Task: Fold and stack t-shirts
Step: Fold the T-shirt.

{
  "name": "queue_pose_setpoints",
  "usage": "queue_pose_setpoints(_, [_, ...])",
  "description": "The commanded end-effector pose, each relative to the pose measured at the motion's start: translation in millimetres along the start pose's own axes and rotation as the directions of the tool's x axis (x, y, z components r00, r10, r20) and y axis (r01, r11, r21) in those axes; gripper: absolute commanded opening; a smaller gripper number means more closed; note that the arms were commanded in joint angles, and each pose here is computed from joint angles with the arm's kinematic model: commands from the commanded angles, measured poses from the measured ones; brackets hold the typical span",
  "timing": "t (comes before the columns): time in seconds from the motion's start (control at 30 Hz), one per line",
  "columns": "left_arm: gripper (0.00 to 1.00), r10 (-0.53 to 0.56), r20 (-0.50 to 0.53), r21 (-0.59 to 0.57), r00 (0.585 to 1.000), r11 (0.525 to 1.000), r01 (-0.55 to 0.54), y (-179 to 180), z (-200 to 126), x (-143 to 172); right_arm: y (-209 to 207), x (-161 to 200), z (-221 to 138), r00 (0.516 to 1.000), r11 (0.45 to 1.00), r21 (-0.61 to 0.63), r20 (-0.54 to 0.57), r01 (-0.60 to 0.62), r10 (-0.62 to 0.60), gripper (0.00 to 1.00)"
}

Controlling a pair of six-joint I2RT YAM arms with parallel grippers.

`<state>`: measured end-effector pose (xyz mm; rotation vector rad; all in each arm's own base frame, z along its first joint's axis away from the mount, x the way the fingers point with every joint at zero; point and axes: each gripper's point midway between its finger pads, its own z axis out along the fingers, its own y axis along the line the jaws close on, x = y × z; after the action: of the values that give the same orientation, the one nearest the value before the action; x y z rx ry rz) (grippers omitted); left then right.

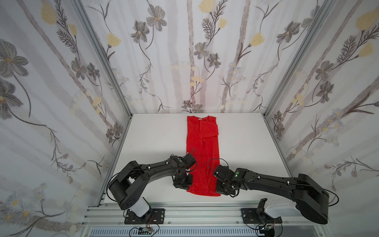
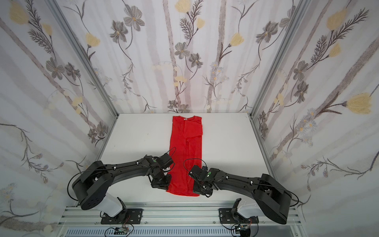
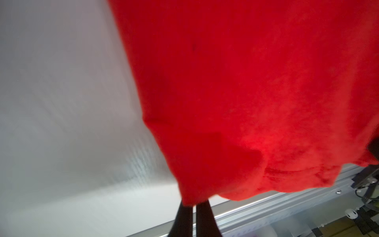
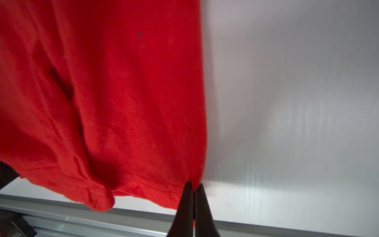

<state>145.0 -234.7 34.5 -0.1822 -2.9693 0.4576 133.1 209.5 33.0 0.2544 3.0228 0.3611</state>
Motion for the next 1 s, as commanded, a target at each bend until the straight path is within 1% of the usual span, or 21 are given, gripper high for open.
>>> queue_pose_setpoints(0.0, [0.00,0.005,0.111,-0.025,0.994,1.000,-0.003,-5,-29,-16,3,-4,-19,0.999,0.999,0.001,0.020,0.045,-0.045,0.00])
queue_pose_setpoints(0.1, [0.00,0.009,0.165,-0.016,0.986,1.000,-0.007,-18,-55,-27,10,-14,-37,0.997,0.999,-0.027,0.060,0.043,-0.042,0.00])
queue_pose_setpoints(0.23, [0.00,-0.005,0.217,-0.034,0.976,0.999,0.012,-24,-78,-45,17,-31,-61,0.993,0.997,-0.059,0.117,0.039,-0.032,0.00])
queue_pose_setpoints(0.27, [0.00,-0.016,0.237,-0.033,0.971,0.999,0.025,-24,-85,-51,14,-44,-69,0.990,0.998,-0.067,0.140,0.008,0.002,0.00])
queue_pose_setpoints(0.33, [0.00,-0.045,0.264,-0.034,0.963,0.998,0.056,-24,-96,-63,18,-60,-82,0.984,0.996,-0.089,0.176,0.003,0.013,0.00])
queue_pose_setpoints(0.43, [0.00,-0.088,0.309,-0.031,0.947,0.994,0.102,-21,-116,-85,30,-90,-106,0.968,0.993,-0.121,0.250,0.017,0.014,0.00])
queue_pose_setpoints(0.5, [0.00,-0.116,0.336,-0.035,0.935,0.990,0.136,-17,-128,-103,39,-110,-117,0.961,0.991,-0.127,0.277,0.037,-0.001,0.00])
queue_pose_setpoints(0.63, [0.00,-0.152,0.359,-0.015,0.921,0.986,0.168,-15,-145,-141,53,-146,-120,0.962,0.991,-0.126,0.274,0.048,-0.012,0.00])
queue_pose_setpoints(0.7, [0.00,-0.161,0.357,-0.013,0.920,0.984,0.177,-14,-149,-160,59,-163,-115,0.967,0.991,-0.127,0.254,0.043,-0.009,0.00])
queue_pose_setpoints(0.87, [0.00,-0.179,0.337,-0.010,0.924,0.981,0.194,-13,-148,-204,69,-200,-109,0.968,0.992,-0.125,0.250,0.025,0.007,0.00])
queue_pose_setpoints(0.9, [0.00,-0.184,0.330,-0.013,0.926,0.980,0.200,-13,-146,-212,70,-208,-99,0.973,0.994,-0.112,0.232,0.018,0.008,0.00])
queue_pose_setpoints(0.97, [0.00,-0.191,0.309,-0.004,0.932,0.979,0.203,-14,-140,-225,71,-221,-92,0.975,0.994,-0.112,0.221,0.007,0.018,0.00])
